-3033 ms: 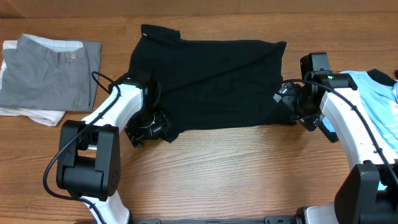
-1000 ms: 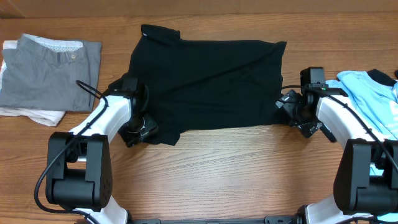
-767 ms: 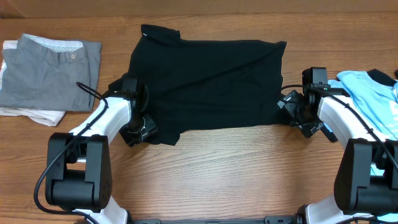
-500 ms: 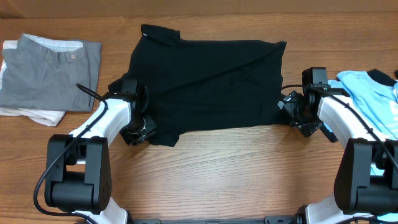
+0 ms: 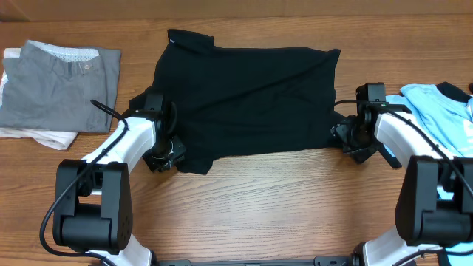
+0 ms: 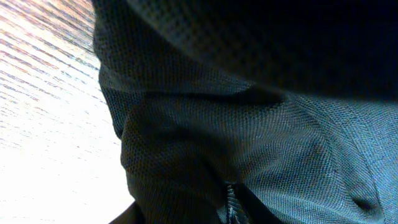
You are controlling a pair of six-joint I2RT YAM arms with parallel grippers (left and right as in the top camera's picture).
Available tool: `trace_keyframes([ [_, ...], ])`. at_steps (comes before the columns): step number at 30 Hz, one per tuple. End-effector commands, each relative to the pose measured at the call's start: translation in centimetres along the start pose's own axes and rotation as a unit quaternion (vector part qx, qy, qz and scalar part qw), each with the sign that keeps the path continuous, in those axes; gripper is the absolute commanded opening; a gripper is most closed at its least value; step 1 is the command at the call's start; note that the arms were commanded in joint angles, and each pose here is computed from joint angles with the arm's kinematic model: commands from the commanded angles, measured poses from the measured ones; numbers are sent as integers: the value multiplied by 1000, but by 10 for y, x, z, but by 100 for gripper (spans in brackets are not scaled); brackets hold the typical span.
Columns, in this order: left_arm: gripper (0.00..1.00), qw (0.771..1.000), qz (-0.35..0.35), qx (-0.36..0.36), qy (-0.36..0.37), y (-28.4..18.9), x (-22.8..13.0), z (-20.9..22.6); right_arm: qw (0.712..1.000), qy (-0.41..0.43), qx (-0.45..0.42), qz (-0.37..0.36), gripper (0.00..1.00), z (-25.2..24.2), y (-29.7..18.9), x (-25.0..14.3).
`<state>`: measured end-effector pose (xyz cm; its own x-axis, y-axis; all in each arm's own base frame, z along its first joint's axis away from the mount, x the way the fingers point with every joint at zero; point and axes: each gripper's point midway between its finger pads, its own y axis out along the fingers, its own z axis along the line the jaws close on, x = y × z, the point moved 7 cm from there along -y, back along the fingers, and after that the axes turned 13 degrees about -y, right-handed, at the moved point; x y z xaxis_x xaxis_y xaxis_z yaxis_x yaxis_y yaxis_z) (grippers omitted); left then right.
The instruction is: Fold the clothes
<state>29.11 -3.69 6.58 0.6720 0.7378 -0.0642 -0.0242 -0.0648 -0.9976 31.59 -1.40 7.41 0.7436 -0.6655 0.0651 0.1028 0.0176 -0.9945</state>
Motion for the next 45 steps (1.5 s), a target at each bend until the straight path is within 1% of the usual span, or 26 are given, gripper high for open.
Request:
trace_keyframes([
  [1,32,999,15,38,-9,17,-7,16,1000,18,1,10,72,-1,5,-2],
  [7,32,999,17,36,-9,17,-7,15,1000,17,0,5,72,-1,5,0],
  [9,29,999,17,36,-9,17,-7,15,1000,17,1,3,69,0,5,0],
  [12,21,999,19,38,-9,17,-8,16,1000,17,-2,1,45,-1,5,1],
  [14,10,999,21,41,-9,17,-8,17,1000,17,-6,1,30,-2,5,0],
  [15,4,999,23,44,-9,17,-9,18,1000,18,-7,2,26,-2,5,0],
  [18,4,998,29,56,-10,16,-12,22,1000,26,-12,7,13,-4,5,-2],
  [19,4,998,33,61,-10,15,-13,23,999,31,-16,11,6,-5,4,-3],
  [20,4,997,37,66,-10,14,-14,25,999,32,-19,15,4,-7,4,-4],
  [22,4,996,43,75,-11,11,-17,29,998,42,-32,21,4,-10,1,-7],
  [24,4,995,49,83,-12,7,-20,33,994,76,-69,22,4,-19,-7,-9],
  [28,4,994,55,97,-12,-6,-27,41,986,113,-123,10,4,-32,-29,-13],
  [35,4,994,54,97,-12,-34,-38,53,986,118,-117,3,4,-39,-57,-21],
  [42,4,990,63,127,-12,-44,-45,66,983,116,-141,27,4,-47,-60,-32],
  [45,4,986,75,146,-13,-46,-50,72,975,141,-166,43,4,-55,-59,-41],
])
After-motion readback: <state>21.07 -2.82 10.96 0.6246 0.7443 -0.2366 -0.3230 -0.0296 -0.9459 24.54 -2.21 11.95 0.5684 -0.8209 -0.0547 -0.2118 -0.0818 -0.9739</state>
